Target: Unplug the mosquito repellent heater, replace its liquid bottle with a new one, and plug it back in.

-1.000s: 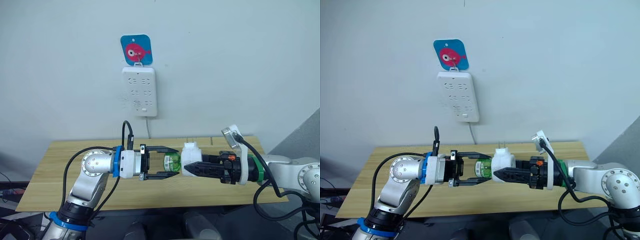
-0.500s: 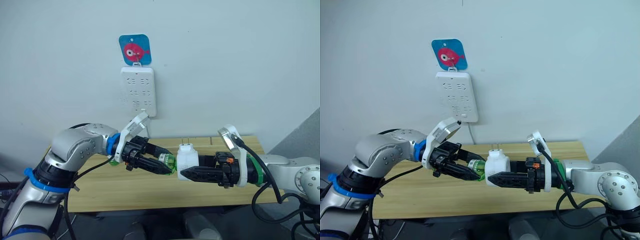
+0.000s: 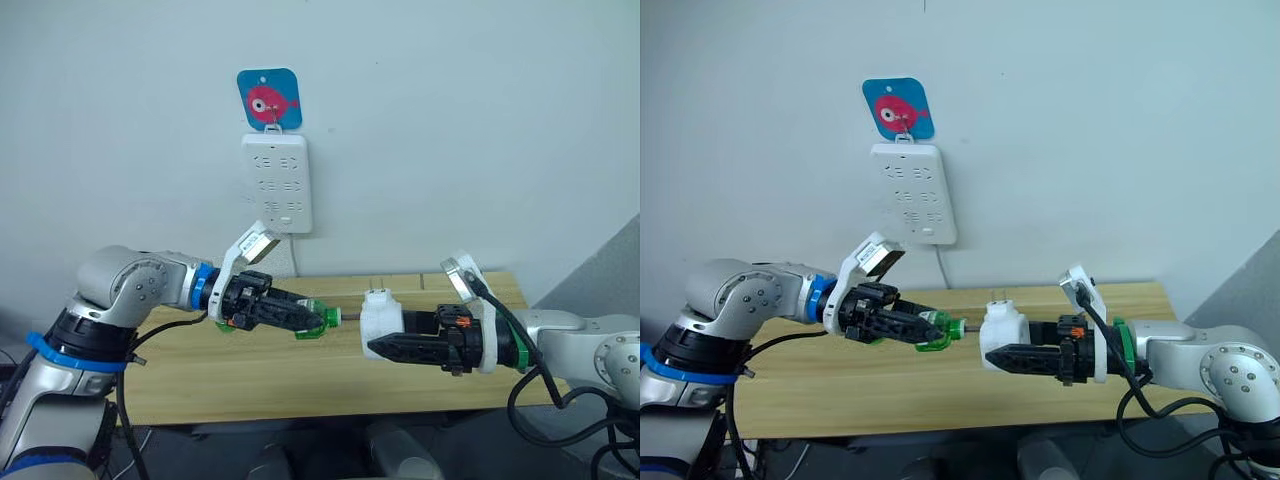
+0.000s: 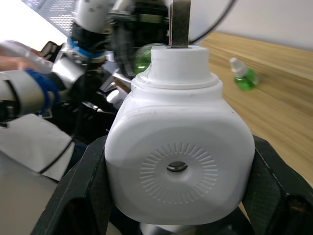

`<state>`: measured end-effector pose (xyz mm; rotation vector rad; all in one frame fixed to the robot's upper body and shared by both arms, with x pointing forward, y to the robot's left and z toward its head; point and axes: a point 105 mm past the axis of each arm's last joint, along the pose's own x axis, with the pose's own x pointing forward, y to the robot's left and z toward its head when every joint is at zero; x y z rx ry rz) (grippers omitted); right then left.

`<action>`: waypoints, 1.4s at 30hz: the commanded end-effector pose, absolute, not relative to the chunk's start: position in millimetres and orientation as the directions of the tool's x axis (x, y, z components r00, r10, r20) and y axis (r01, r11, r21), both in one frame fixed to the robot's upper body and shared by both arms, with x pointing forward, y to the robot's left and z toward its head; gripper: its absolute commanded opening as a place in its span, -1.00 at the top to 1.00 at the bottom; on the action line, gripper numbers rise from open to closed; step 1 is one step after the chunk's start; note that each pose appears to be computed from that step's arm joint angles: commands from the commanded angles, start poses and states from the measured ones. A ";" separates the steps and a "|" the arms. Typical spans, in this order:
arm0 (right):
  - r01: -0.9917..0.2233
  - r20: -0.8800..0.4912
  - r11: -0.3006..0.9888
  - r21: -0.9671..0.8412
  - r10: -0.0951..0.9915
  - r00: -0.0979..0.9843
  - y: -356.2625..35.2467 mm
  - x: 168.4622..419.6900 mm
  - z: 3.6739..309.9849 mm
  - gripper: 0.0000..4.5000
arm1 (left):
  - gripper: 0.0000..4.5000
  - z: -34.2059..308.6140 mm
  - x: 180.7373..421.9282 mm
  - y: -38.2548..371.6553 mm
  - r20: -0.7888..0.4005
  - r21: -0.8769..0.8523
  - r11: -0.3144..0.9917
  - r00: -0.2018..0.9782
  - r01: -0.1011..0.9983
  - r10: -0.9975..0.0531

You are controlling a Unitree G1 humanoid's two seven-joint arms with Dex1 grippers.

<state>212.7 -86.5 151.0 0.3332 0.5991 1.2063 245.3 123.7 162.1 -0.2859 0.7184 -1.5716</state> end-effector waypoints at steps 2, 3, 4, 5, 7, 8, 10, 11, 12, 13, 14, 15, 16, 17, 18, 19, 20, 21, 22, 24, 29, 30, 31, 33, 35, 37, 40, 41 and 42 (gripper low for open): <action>-0.615 -0.523 0.700 0.363 0.700 0.487 -135.9 254.6 103.4 -0.34 | -0.01 157.0 249.2 127.1 -0.266 -0.329 0.043 -0.049 0.943 -0.963; -0.575 -0.578 0.756 0.313 0.632 0.516 -148.2 260.6 91.4 -0.34 | -0.01 152.6 247.8 126.1 -0.274 -0.291 0.044 -0.039 0.956 -0.961; -0.542 -0.626 0.801 0.253 0.563 0.540 -160.2 265.7 81.1 -0.34 | -0.01 148.8 245.9 124.4 -0.279 -0.261 0.041 -0.034 0.964 -0.960; -0.509 -0.663 0.844 0.172 0.481 0.574 -173.5 273.0 72.5 -0.34 | -0.01 144.7 242.9 122.3 -0.283 -0.232 0.034 -0.034 0.972 -0.959; -0.459 -0.699 0.886 0.065 0.368 0.613 -193.9 284.2 62.4 -0.34 | -0.01 138.4 238.5 117.7 -0.287 -0.184 0.028 -0.027 0.983 -0.958; -0.422 -0.710 0.907 0.010 0.304 0.635 -205.6 292.0 57.8 -0.34 | -0.01 134.7 236.3 115.9 -0.293 -0.154 0.024 -0.022 0.988 -0.956; -0.382 -0.729 0.923 -0.050 0.228 0.646 -220.3 301.0 51.4 -0.34 | -0.01 129.6 233.0 113.0 -0.297 -0.118 0.021 -0.015 0.993 -0.955; -0.370 -0.742 0.926 -0.070 0.199 0.640 -225.5 304.7 47.9 -0.34 | -0.01 127.3 231.8 111.7 -0.296 -0.106 0.025 -0.008 0.994 -0.955; -0.357 -0.769 0.931 -0.082 0.168 0.616 -229.9 307.8 42.3 -0.34 | -0.01 124.4 230.0 110.2 -0.293 -0.097 0.029 0.000 0.995 -0.956; -0.349 -0.788 0.933 -0.090 0.147 0.598 -233.0 309.9 38.5 -0.34 | -0.01 122.4 228.6 108.9 -0.291 -0.090 0.032 0.005 0.995 -0.957; -0.333 -0.798 0.939 -0.088 0.134 0.588 -234.8 314.1 35.5 -0.34 | -0.01 119.5 227.0 107.6 -0.293 -0.080 0.034 0.010 0.996 -0.956; -0.321 -0.808 0.943 -0.084 0.124 0.576 -235.9 318.0 32.1 -0.34 | -0.01 116.4 225.1 106.3 -0.298 -0.071 0.035 0.012 0.997 -0.955; -0.314 -0.814 0.946 -0.081 0.120 0.569 -236.6 320.5 30.1 -0.34 | -0.01 114.3 223.9 105.3 -0.301 -0.065 0.034 0.013 0.997 -0.954; -0.300 -0.822 0.951 -0.080 0.107 0.560 -238.9 324.4 26.9 -0.34 | -0.01 111.8 222.8 104.0 -0.305 -0.050 0.033 0.016 0.998 -0.952; -0.280 -0.829 0.957 -0.077 0.095 0.551 -241.5 327.5 24.0 -0.34 | -0.01 110.0 222.1 102.9 -0.306 -0.041 0.032 0.018 0.999 -0.952; -0.260 -0.835 0.962 -0.078 0.079 0.545 -244.8 330.3 21.8 -0.34 | -0.01 109.3 221.9 101.5 -0.301 -0.033 0.033 0.021 0.999 -0.953; -0.241 -0.842 0.968 -0.066 0.076 0.535 -246.8 332.5 19.8 -0.34 | -0.01 108.8 222.0 99.6 -0.296 -0.024 0.036 0.027 0.999 -0.955; -0.226 -0.847 0.972 -0.058 0.072 0.527 -248.7 334.2 18.5 -0.34 | -0.01 108.3 222.4 98.3 -0.292 -0.020 0.038 0.031 0.999 -0.956; -0.218 -0.851 0.974 -0.053 0.070 0.521 -250.0 335.3 17.6 -0.34 | -0.01 107.9 222.5 97.3 -0.290 -0.016 0.040 0.034 0.999 -0.957; -0.206 -0.859 0.977 -0.047 0.066 0.508 -252.8 336.8 15.6 -0.50 | -0.01 105.5 223.5 95.8 -0.286 -0.007 0.045 0.041 0.999 -0.957; -0.182 -0.852 0.983 -0.022 0.076 0.517 -252.8 340.6 18.3 -1.00 | -0.01 102.8 227.8 93.2 -0.268 0.006 0.064 0.063 0.998 -0.961; -0.176 -0.846 0.984 -0.015 0.081 0.527 -252.5 341.4 21.3 -1.00 | -0.01 102.7 229.3 92.7 -0.263 0.006 0.071 0.070 0.997 -0.962; -0.171 -0.837 0.985 -0.007 0.088 0.540 -252.7 341.1 26.2 -1.00 | -0.01 102.6 231.1 92.5 -0.257 0.009 0.079 0.078 0.997 -0.963; -0.177 -0.805 0.984 -0.003 0.103 0.584 -254.5 338.0 41.0 -1.00 | -0.01 103.7 236.3 92.5 -0.237 0.019 0.107 0.109 0.994 -0.965; -0.218 -0.766 0.976 -0.003 0.138 0.628 -250.9 330.1 57.8 -1.00 | -0.01 105.7 243.1 93.3 -0.209 0.035 0.148 0.152 0.988 -0.966; -0.284 -0.705 0.955 0.083 0.258 0.661 -231.8 313.5 79.1 -1.00 | -0.01 108.2 250.3 92.9 -0.166 0.043 0.200 0.204 0.979 -0.965; -0.424 -0.573 0.877 0.225 0.471 0.671 -195.5 282.5 108.3 -1.00 | -0.01 114.7 259.4 90.1 -0.083 0.059 0.276 0.280 0.959 -0.956; -0.472 -0.530 0.844 0.256 0.531 0.662 -183.6 271.1 115.4 -1.00 | -0.01 120.9 264.4 89.2 -0.035 0.100 0.313 0.318 0.945 -0.948; -0.508 -0.490 0.811 0.291 0.582 0.648 -173.6 261.5 121.1 -1.00 | -0.01 125.0 268.0 88.5 -0.004 0.129 0.342 0.345 0.931 -0.939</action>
